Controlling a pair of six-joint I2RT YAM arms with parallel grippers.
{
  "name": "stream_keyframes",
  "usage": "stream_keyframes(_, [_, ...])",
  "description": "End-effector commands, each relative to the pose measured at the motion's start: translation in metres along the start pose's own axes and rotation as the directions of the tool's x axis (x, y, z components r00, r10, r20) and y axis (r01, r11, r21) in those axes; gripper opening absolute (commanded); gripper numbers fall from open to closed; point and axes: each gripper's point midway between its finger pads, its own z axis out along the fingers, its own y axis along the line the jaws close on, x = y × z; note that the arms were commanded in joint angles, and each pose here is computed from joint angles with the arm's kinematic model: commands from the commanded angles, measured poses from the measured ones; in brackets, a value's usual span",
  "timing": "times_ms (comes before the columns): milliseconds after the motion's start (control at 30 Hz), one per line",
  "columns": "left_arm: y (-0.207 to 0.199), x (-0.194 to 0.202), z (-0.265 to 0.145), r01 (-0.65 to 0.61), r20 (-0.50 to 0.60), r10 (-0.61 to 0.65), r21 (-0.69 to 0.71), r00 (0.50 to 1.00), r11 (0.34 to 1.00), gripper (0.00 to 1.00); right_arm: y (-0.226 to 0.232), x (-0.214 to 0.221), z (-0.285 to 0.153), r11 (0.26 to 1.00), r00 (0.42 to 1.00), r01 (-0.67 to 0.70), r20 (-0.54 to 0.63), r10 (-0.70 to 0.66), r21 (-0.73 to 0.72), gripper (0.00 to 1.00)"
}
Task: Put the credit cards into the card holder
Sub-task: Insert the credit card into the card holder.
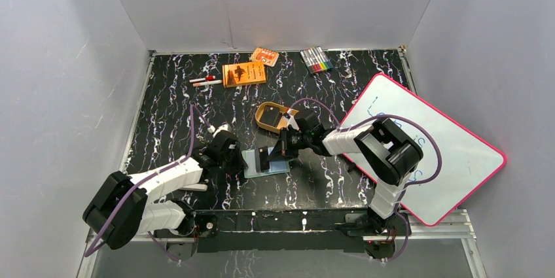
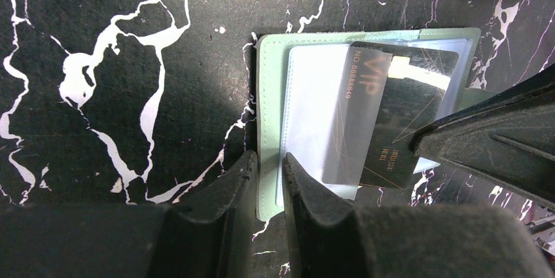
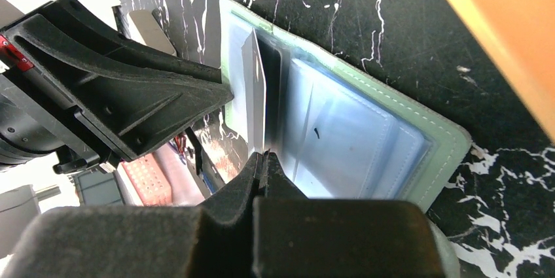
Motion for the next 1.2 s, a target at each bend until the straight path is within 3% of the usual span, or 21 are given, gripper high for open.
stream_keyframes(0, [0.015,0.01,0.0,-0.012,-0.02,0.011,-0.044,1.0,0.999,0.19,0.014,-0.007,0.004,0.998,0.999,0.049,0.001,-0.049,-0.036,0.0])
stream_keyframes(433, [0.017,0.003,-0.009,-0.005,0.015,0.005,-0.055,1.0,0.998,0.2,-0.004,0.004,0.002,0.999,0.999,0.03,-0.025,-0.028,0.044,0.0])
stream_keyframes(1167, [0.018,0.008,-0.005,-0.004,-0.003,0.004,-0.048,1.0,0.999,0.18,0.008,0.001,0.016,0.999,0.998,0.044,-0.052,-0.043,0.025,0.0])
